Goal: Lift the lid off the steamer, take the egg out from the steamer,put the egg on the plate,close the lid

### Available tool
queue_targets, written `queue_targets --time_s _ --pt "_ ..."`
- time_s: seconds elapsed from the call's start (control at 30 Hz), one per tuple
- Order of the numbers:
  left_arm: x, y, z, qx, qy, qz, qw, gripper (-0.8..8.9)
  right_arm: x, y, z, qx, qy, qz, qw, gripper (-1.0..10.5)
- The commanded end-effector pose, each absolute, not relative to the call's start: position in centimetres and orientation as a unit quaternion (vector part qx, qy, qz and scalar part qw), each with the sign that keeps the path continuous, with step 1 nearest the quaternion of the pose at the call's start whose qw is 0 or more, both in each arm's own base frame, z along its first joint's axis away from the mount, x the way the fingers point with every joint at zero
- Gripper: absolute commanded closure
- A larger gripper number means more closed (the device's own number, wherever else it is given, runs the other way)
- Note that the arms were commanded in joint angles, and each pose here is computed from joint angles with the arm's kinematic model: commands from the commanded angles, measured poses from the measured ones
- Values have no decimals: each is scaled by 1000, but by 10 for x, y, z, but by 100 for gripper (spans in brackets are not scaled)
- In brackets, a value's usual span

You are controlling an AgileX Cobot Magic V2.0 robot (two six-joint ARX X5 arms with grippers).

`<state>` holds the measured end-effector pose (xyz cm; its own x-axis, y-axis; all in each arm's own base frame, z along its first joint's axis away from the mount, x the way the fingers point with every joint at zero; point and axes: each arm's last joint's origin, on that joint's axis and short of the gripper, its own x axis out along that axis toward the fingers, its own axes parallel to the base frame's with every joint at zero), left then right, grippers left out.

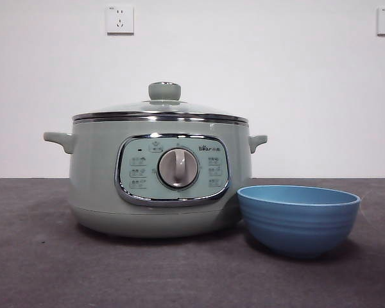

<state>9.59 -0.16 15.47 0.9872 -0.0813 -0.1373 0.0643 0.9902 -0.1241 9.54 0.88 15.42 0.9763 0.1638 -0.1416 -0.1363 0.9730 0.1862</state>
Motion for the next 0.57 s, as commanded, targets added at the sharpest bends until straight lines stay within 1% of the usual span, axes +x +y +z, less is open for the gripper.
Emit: queue_targets --time_s 0.03,0.17,0.37,0.47,0.57 --pt "94 -2 162 -102 66 -53 991 820 94 9 163 130 63 75 987 957" --pt "90 -4 181 -135 55 -82 986 820 91 9 181 158 45 81 983 958" --pt "78 -6 220 -137 54 -106 983 820 89 12 216 160 45 132 977 958" --pt "72 -7 241 -135 60 -125 981 820 91 14 237 159 66 169 971 958" --pt "69 -8 261 -134 73 -148 977 820 95 17 259 145 107 206 962 958"
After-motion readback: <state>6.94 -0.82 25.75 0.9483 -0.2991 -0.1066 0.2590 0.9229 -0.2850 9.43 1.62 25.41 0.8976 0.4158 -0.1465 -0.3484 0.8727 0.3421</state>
